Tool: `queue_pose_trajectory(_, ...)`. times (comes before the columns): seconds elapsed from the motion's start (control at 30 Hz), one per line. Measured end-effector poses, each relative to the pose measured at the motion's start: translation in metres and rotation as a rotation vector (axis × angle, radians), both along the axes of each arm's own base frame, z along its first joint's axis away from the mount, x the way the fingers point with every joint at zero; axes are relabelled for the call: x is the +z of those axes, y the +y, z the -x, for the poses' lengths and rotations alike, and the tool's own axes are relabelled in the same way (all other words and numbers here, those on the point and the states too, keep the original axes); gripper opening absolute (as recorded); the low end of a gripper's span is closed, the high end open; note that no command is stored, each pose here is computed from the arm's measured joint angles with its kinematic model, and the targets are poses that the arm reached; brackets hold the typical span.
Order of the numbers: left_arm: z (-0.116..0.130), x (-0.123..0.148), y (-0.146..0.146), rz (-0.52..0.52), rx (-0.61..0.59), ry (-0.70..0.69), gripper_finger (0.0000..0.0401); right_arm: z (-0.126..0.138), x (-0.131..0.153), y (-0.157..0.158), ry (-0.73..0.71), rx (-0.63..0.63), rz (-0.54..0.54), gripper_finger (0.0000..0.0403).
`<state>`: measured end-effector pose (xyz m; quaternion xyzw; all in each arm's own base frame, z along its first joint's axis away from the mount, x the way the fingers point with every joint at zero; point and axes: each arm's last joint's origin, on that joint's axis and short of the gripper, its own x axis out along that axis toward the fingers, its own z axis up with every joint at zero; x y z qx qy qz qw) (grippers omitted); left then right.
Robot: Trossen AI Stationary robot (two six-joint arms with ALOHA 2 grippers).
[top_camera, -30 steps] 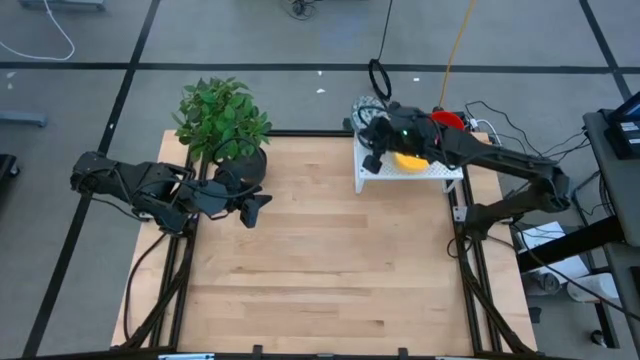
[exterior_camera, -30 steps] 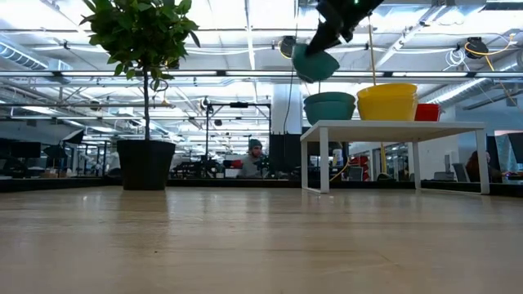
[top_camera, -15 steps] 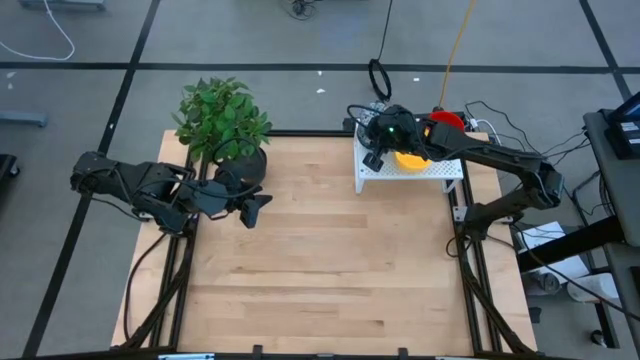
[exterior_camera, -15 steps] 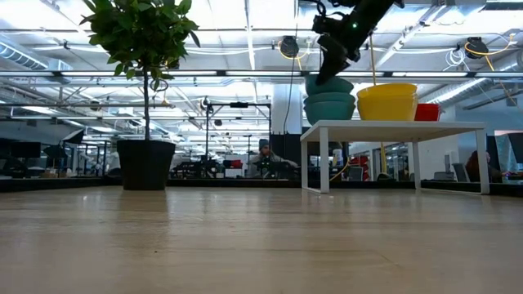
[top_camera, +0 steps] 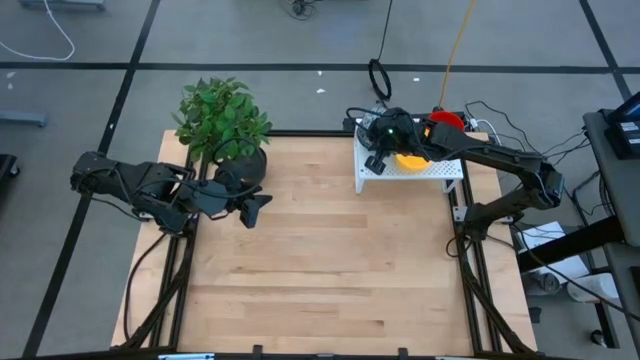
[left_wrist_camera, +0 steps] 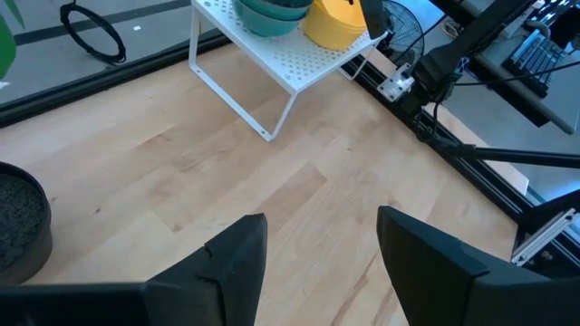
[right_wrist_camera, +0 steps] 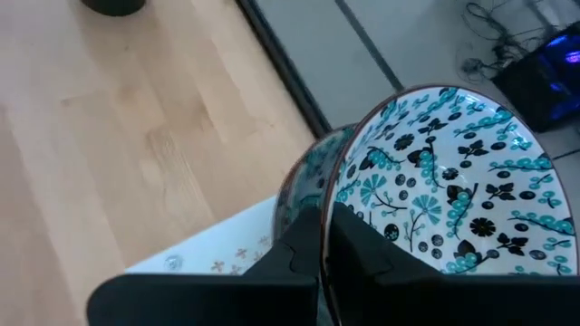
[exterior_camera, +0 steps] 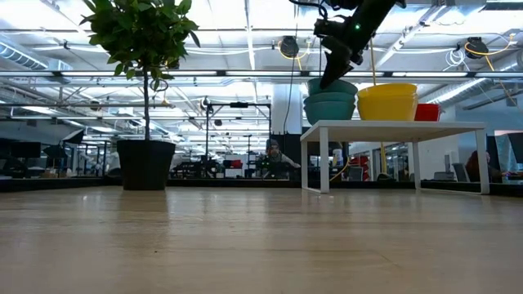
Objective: Pick & Place Mini bowls
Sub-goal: Stack the blue bowl on the blue bowl on the shelf
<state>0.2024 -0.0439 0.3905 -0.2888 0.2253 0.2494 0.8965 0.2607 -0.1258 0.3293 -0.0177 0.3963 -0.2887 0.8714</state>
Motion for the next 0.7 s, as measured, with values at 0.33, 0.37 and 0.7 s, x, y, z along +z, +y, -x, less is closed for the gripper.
queue_pose_trajectory(0.33, 0.0000, 0.0000, 0.0000, 0.001, 0.000, 0.000, 0.0214, 0.0004, -0.0007, 0.0004, -0.004, -0.012, -0.018, 0.0004)
queue_pose_trajectory(0.37, 0.0000, 0.0000, 0.0000, 0.001, 0.000, 0.000, 0.0214, 0.0004, -0.0007, 0.0004, -0.005, -0.012, -0.019, 0.0006)
queue_pose_trajectory(0.7, 0.0002, -0.0003, 0.0001, 0.000, 0.000, 0.004, 0.0214, 0.0005, -0.0003, 0.0005, -0.018, -0.027, -0.028, 0.0068)
